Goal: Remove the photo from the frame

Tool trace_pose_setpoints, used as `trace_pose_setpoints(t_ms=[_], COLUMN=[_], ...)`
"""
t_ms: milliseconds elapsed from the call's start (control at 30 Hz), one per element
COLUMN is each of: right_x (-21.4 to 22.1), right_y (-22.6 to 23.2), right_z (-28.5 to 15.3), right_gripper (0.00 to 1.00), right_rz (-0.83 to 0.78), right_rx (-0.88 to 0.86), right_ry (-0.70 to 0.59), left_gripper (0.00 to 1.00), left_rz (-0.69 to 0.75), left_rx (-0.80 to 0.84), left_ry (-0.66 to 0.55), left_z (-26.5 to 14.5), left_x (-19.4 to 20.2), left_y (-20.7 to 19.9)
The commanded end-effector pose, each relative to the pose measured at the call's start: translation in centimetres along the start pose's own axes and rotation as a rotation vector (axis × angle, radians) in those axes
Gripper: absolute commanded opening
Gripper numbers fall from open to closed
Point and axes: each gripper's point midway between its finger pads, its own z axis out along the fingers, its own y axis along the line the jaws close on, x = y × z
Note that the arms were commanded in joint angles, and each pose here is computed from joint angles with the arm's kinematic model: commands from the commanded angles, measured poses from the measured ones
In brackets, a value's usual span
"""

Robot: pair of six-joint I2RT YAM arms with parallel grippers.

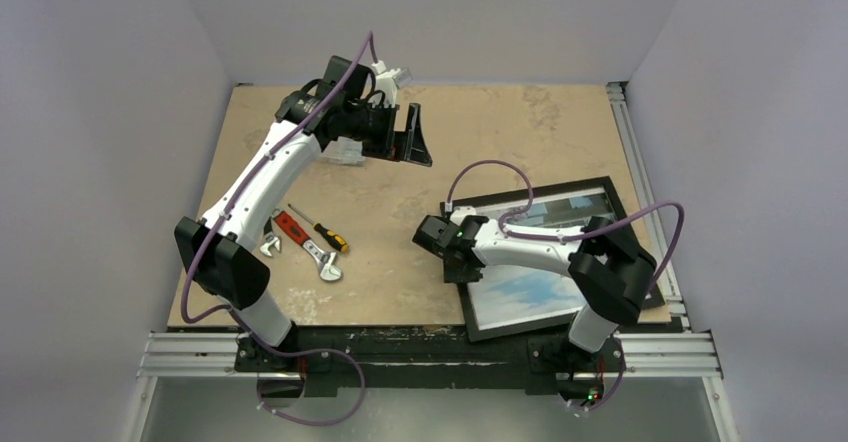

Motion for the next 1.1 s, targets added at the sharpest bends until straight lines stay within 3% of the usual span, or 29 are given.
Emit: trace_pose_setpoints(t_ms=[0,600,1067], right_x=[-1.0,-3.6,-5.8], right_y=[-0.3,0.7,0.0], right_z=[-0.1,-1.5,-5.4], right_gripper=[0.00,0.00,0.00], right_rz=[0.165,0.159,0.112], right_rx=[0.095,0.103,0.079], right_ry=[-0.036,-0.101,-0.160], left_gripper=[0.95,0.95,0.95], left_rz=[0.037,0.033,0.013], left_rx=[0.036,0.065,0.041], left_ry=[-0.063,-0.068,-0.069], left_z=[-1.5,-1.8,-1.7], left_x=[-1.0,-1.0,-1.3], left_y=[-1.3,-2.0,-0.9])
